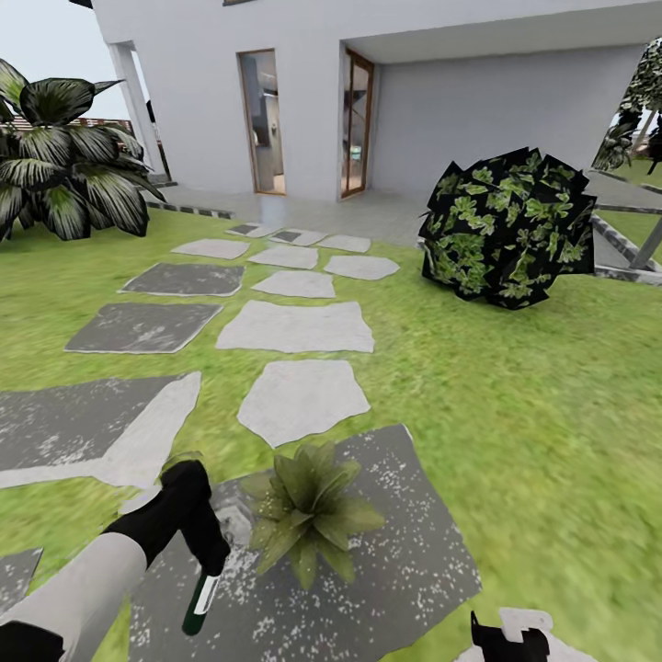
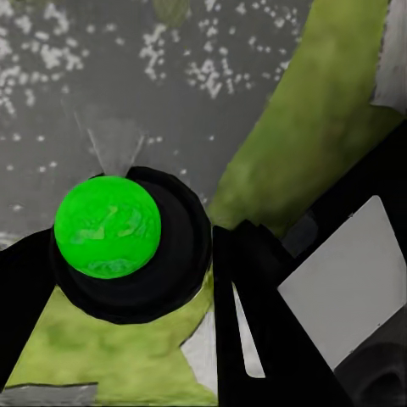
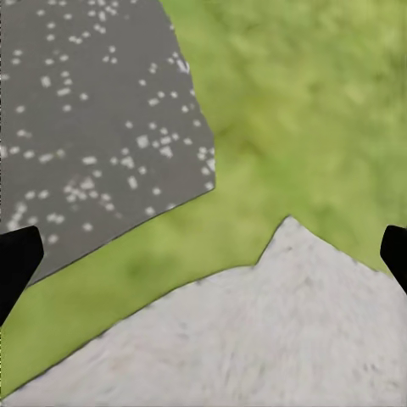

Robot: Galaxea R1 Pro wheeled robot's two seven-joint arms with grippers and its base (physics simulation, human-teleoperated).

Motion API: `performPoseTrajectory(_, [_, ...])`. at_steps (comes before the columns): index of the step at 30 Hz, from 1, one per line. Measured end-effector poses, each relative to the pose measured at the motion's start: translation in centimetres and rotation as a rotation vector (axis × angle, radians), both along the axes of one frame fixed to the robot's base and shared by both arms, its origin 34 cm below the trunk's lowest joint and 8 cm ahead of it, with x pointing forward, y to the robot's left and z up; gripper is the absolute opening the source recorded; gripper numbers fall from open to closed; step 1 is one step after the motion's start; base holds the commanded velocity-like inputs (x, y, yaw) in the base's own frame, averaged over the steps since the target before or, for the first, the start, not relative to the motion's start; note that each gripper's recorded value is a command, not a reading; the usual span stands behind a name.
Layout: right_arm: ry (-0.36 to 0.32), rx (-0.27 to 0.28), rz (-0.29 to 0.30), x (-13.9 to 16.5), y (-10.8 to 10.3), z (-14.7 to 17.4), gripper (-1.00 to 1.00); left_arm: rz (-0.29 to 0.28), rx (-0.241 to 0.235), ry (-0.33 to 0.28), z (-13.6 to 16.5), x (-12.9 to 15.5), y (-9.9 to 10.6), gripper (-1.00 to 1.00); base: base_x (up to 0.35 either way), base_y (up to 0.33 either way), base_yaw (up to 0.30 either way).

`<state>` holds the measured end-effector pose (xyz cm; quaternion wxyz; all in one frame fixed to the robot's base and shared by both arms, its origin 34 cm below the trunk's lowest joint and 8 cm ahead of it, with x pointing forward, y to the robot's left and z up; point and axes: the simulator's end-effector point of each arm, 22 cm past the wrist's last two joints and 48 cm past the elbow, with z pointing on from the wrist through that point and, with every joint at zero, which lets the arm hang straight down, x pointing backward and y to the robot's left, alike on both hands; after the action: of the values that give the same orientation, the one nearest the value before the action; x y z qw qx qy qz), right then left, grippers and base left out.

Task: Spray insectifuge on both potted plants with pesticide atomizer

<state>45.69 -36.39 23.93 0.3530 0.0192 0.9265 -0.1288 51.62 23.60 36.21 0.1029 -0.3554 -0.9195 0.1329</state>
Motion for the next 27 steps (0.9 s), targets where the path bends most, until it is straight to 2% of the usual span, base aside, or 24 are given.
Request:
performPoseTrajectory(3, [0.0,0.0,0.001,0.0,0.1,0.0,1.0,0.001,0.011,0.037,-1.7,-2.7,0.3,-1.0,0.0,0.0,0.119])
performPoseTrajectory(7, [0.0,0.001,0.002,0.0,0.1,0.0,1.0,0.005,0.007,0.054,-2.2,-3.9,0.4,-1.0,0.0,0.0,0.247])
performPoseTrajectory(11, [0.0,0.001,0.002,0.0,0.1,0.0,1.0,0.011,-0.005,0.044,-2.0,-3.5,-0.1,-1.0,0.0,0.0,0.225])
performPoseTrajectory(19, [0.0,0.0,0.0,0.0,0.0,0.0,1.0,0.024,-0.019,0.027,-1.6,-2.6,-0.5,-1.0,0.002,-0.014,0.023])
performPoseTrajectory(27, [0.0,0.001,0.001,0.0,0.1,0.0,1.0,0.023,-0.014,0.025,-1.6,-2.6,-0.3,-1.0,0.037,-0.238,0.041])
